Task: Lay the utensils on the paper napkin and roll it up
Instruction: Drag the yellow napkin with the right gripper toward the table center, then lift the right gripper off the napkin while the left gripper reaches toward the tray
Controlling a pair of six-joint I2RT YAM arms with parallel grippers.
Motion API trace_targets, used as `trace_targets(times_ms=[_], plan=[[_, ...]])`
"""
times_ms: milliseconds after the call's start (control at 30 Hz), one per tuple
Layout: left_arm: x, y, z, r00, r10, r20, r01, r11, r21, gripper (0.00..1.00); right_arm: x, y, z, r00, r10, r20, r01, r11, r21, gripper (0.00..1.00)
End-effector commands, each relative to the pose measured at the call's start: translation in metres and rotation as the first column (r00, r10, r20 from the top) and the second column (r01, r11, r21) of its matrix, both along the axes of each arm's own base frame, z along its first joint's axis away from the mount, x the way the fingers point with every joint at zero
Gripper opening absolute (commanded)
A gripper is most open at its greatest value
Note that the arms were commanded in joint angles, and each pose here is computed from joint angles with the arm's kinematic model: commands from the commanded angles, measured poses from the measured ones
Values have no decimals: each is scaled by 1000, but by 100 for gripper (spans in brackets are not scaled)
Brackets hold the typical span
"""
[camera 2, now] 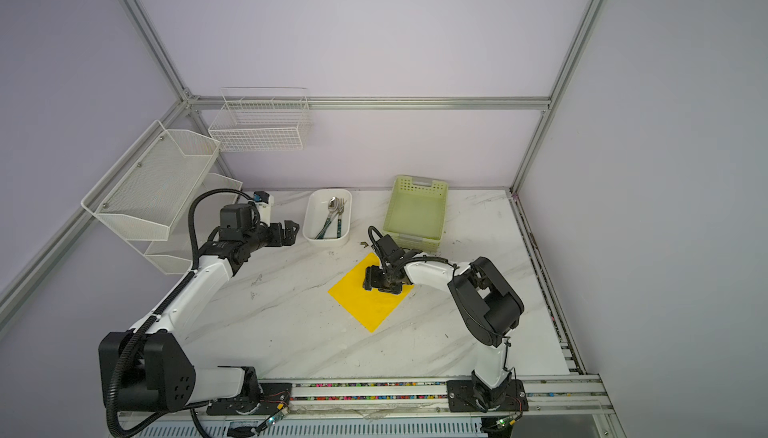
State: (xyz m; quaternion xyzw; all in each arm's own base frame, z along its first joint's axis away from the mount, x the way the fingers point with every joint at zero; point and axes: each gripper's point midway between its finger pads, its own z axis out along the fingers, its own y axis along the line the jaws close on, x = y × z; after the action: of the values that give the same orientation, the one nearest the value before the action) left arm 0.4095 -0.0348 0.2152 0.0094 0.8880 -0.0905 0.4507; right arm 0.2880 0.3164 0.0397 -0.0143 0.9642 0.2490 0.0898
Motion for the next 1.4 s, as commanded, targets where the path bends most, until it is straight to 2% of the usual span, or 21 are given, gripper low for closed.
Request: trace_targets(times_ms=[0, 367, 800, 933, 1133, 1200, 1233, 1367], plan=[[-3, -2, -5, 1000, -4, -10, 4, 1000, -8, 100, -19, -14, -25, 994, -61, -93, 53, 995, -86, 72], [-3, -4, -9, 1000, -11, -25, 11, 1000, -15, 100, -31, -33, -22, 986, -135, -95, 121, 984, -132, 72], [-1, -5, -14, 999, -15, -45, 14, 1000, -16, 100, -44, -35, -19, 992, -75, -106, 61, 990, -129, 72], [0, -5, -15, 999, -12, -49, 11, 1000, -21, 100, -31, -27, -8, 995, -67, -67, 60, 992, -110, 72], [3, -9, -18, 998, -20, -65, 17, 999, -49, 100, 1, -16, 44, 994, -104, 44, 105, 994, -24, 73], [5, -9, -16, 997, -13, -71, 9, 998, -62, 100, 11, -19, 62, 991, -116, 63, 115, 993, 24, 73], [9, -10, -26, 994, -15, -108, 7, 997, -71, 99, 16, -22, 71, 989, -127, 75, 124, 991, 42, 72], [19, -16, -25, 988, -20, -153, 3, 993, -114, 95, 35, -40, 94, 978, -171, 118, 163, 984, 73, 72]])
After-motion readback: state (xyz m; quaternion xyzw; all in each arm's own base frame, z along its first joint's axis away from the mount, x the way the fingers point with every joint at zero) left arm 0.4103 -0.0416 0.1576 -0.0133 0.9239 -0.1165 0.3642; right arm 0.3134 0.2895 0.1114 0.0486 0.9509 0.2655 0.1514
